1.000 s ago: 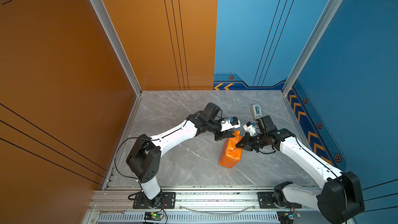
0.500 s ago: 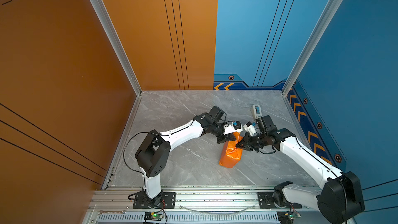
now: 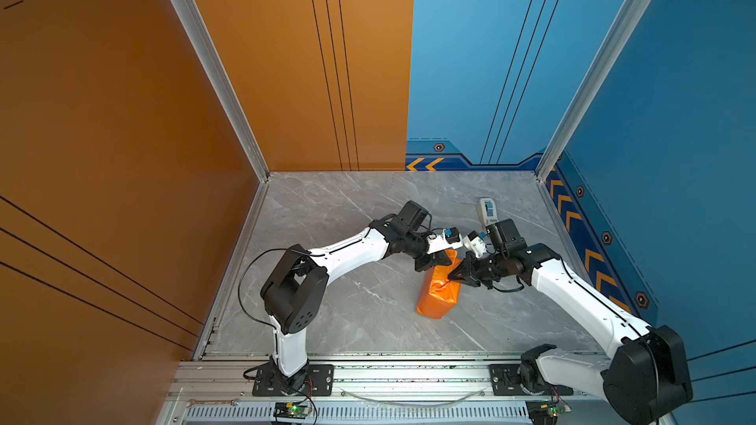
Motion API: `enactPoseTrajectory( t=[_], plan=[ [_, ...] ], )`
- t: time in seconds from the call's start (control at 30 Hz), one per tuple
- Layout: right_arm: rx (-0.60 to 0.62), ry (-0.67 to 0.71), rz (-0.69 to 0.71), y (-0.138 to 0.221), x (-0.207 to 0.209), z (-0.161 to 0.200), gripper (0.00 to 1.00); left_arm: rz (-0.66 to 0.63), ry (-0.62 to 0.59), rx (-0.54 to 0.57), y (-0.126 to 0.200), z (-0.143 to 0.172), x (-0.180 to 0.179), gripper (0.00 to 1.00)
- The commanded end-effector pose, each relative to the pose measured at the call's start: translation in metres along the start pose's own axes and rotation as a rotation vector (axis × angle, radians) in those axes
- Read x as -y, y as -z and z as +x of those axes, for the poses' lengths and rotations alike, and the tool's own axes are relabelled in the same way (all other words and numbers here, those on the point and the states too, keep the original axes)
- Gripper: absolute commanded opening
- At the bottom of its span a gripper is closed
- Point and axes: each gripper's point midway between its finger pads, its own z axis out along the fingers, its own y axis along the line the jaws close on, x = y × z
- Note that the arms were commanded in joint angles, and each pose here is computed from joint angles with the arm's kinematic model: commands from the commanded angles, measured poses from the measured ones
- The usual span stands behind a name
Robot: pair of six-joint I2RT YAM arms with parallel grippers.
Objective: Wrap a gift box in wrapping paper
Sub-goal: Stick the wrapping paper to the gift box.
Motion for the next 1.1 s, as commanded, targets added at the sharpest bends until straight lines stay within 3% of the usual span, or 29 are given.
enactPoseTrajectory(
  t=[0.0,0.1,0.27,0.57,0.7,0.83,0.97,1.07],
  plan=[
    [-0.038,-0.065,0.119,-0.005,0.028,0.011,0.00,-0.052,0.073,-0.109,-0.020,0.035,-0.013,0.04],
    [-0.027,-0.060,0.106,-0.001,0.022,0.009,0.01,-0.060,0.091,-0.151,-0.023,0.051,-0.014,0.03],
    [0.020,-0.049,0.094,0.016,0.008,0.007,0.23,-0.060,0.109,-0.197,-0.022,0.071,-0.008,0.01],
    [0.061,-0.061,0.127,0.036,0.007,0.017,0.30,-0.052,0.106,-0.210,-0.021,0.079,-0.003,0.01],
    [0.123,0.004,0.132,0.055,-0.005,0.012,0.27,-0.050,0.093,-0.206,-0.020,0.076,-0.002,0.01],
    [0.210,0.074,0.066,0.070,-0.031,-0.002,0.16,-0.053,0.080,-0.202,-0.019,0.072,-0.001,0.01],
    [0.216,0.118,0.005,0.055,-0.048,-0.011,0.03,-0.057,0.071,-0.199,-0.018,0.070,-0.001,0.01],
    [0.185,0.132,0.010,0.036,-0.049,-0.015,0.00,-0.057,0.065,-0.199,-0.018,0.069,0.001,0.01]
  ],
)
